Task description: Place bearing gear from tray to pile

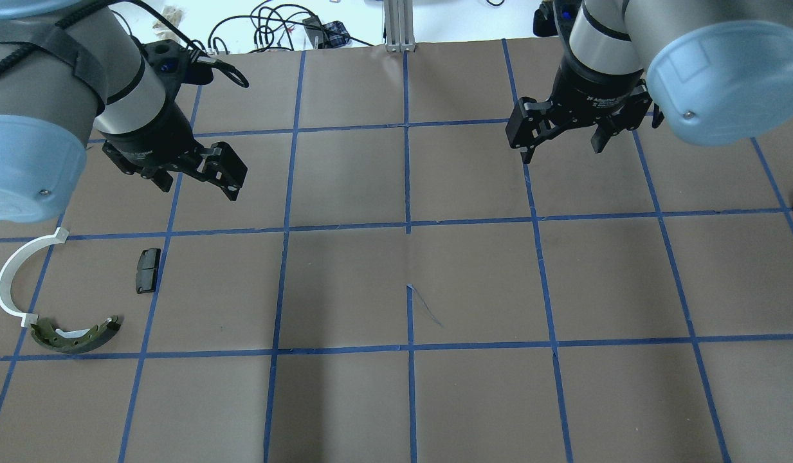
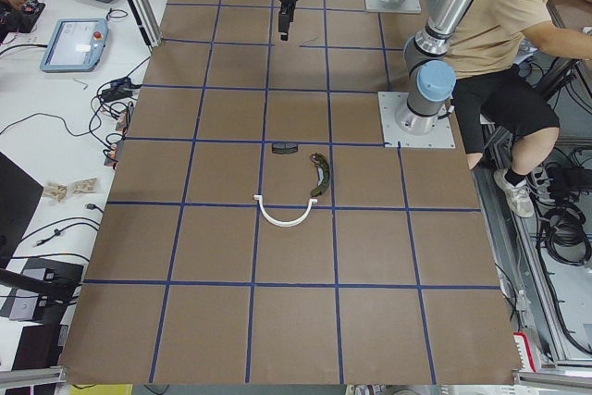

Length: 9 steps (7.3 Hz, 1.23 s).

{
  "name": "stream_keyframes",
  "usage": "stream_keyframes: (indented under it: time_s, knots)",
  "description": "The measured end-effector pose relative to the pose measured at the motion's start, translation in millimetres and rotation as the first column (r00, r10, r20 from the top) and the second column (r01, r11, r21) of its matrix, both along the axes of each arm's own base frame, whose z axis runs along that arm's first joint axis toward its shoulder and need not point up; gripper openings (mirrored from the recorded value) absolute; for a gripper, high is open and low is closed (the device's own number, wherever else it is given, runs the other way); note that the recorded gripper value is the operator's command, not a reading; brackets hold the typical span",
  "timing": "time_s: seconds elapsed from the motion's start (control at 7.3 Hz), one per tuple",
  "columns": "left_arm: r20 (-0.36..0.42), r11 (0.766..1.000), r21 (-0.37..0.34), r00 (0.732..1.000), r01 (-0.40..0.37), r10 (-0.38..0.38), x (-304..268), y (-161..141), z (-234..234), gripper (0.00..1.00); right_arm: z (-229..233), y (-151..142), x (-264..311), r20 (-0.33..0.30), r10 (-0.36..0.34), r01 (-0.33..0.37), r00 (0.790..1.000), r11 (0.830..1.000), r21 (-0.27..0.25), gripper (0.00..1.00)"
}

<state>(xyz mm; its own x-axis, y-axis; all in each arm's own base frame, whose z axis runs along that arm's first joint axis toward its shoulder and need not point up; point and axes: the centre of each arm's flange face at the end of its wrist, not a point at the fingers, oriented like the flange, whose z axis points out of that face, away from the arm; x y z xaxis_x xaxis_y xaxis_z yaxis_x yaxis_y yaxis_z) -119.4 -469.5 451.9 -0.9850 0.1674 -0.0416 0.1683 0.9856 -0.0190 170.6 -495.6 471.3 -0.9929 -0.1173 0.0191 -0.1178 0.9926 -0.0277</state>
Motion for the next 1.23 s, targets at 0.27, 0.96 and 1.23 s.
stream_keyframes:
  time_s: [0.27, 0.96, 1.23]
  knots:
    - [0.003, 1.000, -0.001, 1.000, 0.001, -0.001, 0.5, 0.1, 0.2, 1.00, 4.8, -4.7, -0.3, 0.004, -0.002, 0.002, 1.000, 1.000, -0.012, 1.00]
    - [0.004, 1.000, 0.002, 1.000, -0.001, 0.001, 1.8, -6.1, -1.1, 1.00, -1.2, -36.2, -124.8, -0.006, 0.043, -0.043, 0.999, 0.999, 0.003, 1.00]
    - [0.006, 1.000, -0.005, 1.000, -0.002, 0.002, 2.0, -5.5, 1.4, 1.00, -15.9, -46.5, -224.6, -0.013, 0.128, -0.128, 0.992, 0.991, 0.026, 1.00]
